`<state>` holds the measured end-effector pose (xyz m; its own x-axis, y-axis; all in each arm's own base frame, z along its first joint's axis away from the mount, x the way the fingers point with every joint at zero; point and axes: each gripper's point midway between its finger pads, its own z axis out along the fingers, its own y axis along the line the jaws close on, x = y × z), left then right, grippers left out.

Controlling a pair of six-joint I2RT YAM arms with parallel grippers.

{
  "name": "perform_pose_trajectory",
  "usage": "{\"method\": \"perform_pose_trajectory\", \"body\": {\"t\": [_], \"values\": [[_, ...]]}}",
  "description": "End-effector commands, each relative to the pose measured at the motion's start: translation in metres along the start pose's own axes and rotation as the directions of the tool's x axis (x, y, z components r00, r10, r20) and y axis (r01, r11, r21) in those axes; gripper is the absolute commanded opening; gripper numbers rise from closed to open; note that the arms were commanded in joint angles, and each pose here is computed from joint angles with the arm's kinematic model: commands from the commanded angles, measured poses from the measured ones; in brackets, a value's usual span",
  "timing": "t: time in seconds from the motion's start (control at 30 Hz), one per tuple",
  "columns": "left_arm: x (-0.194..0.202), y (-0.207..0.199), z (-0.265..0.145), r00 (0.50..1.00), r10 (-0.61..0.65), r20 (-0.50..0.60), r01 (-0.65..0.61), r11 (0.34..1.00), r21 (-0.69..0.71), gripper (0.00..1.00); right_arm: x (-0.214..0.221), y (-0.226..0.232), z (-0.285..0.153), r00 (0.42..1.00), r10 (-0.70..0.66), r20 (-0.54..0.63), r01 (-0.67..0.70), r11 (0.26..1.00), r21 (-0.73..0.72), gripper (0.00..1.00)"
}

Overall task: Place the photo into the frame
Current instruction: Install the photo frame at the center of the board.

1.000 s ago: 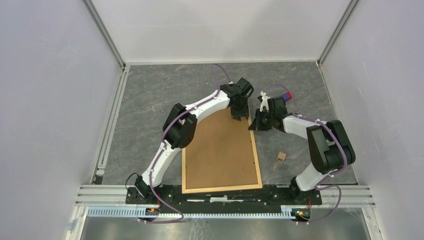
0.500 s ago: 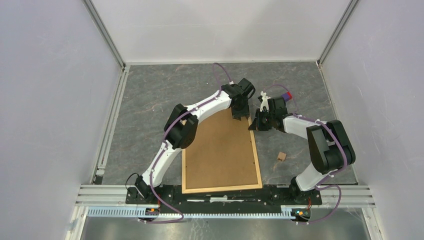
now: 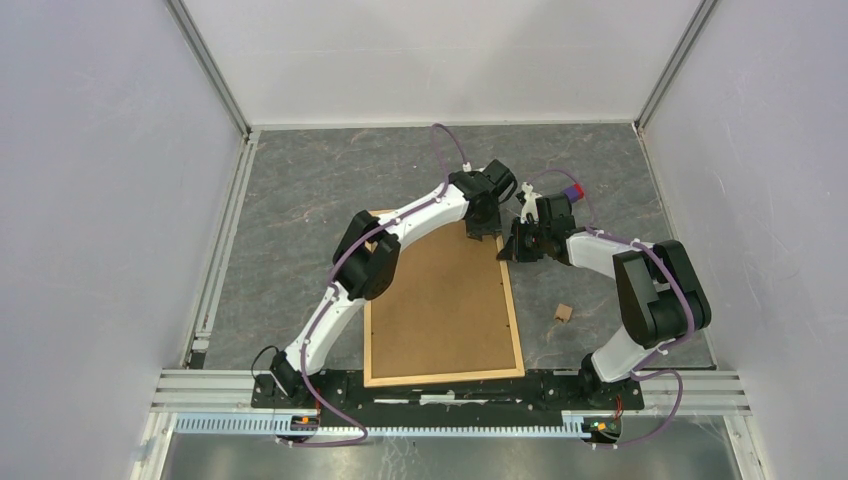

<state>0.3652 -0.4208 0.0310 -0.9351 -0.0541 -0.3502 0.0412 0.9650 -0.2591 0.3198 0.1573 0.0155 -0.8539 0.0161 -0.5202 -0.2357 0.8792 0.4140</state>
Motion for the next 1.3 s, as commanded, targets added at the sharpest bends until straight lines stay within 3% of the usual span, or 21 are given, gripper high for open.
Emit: {"method": "perform_pose_trajectory", "body": {"t": [0.0,0.5,0.93,1.27], "values": [[0.019,0.026,0.033,1.0,-0.011,-0.02,0.009,0.991,-0.133,0.44,0.045,-0.024,0.009,0.993,-0.009,-0.12,0.018,0.997,0.078,0.0],[0.028,0.043,0.061,1.0,0.003,-0.031,-0.01,0.976,-0.215,0.44,0.047,-0.027,0.009,0.992,-0.011,-0.124,0.022,0.996,0.088,0.0],[0.028,0.065,0.055,0.999,0.037,0.025,-0.025,0.935,-0.353,0.42,0.044,-0.026,0.005,0.993,-0.013,-0.114,0.024,0.995,0.095,0.0],[0.028,0.081,0.052,1.0,0.008,0.004,-0.006,0.934,-0.357,0.46,0.045,-0.032,0.002,0.994,-0.017,-0.108,0.032,0.991,0.132,0.0]]}}
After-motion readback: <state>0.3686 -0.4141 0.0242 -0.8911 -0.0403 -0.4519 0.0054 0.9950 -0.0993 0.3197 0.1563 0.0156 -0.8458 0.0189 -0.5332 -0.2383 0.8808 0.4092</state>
